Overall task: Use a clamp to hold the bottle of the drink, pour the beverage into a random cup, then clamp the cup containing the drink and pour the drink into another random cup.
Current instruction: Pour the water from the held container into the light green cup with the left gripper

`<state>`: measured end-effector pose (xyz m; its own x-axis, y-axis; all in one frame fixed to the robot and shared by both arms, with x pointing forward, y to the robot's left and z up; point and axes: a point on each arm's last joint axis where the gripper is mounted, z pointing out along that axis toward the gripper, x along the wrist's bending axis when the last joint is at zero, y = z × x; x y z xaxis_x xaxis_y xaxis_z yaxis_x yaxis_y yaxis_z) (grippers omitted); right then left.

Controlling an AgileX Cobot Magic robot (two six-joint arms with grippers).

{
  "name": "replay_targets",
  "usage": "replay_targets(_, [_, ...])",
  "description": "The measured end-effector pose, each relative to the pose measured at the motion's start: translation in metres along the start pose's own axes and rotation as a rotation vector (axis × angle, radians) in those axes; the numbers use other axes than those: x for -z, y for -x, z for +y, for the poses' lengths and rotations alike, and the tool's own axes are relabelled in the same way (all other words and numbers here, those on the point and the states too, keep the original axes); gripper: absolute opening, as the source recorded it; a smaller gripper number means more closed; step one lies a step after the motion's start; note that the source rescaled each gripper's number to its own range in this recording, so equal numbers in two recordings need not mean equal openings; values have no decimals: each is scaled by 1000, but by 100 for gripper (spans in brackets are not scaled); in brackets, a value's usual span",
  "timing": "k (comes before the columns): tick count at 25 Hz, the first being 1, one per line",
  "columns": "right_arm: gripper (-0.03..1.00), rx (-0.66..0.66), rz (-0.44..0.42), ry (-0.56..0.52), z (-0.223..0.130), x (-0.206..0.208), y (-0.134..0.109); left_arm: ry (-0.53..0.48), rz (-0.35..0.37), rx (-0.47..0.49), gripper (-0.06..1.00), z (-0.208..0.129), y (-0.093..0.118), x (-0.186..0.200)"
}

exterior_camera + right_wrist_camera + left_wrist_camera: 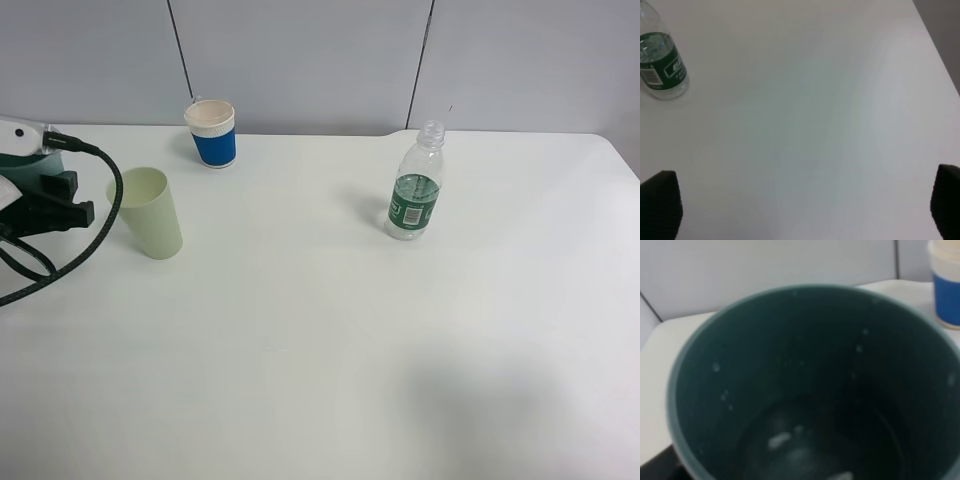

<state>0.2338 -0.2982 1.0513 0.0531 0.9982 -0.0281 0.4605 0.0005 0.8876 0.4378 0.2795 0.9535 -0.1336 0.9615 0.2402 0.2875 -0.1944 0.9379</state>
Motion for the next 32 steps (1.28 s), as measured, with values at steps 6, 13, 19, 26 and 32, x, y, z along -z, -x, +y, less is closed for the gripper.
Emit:
replay_targets(6, [99, 0, 0, 0, 0, 0, 0, -38, -57, -90, 3, 14, 6, -13])
replay_targets(13, [99, 0, 0, 0, 0, 0, 0, -17, -85, -339, 3, 35, 11, -24])
replay_targets(19, [99, 0, 0, 0, 0, 0, 0, -25, -75, -484, 3, 35, 10, -24])
replay_targets(26, [99, 0, 0, 0, 0, 0, 0, -19, -45, -617, 3, 41, 8, -27])
replay_targets(32, [99, 0, 0, 0, 0, 0, 0, -43, -33, -703, 3, 43, 11, -36])
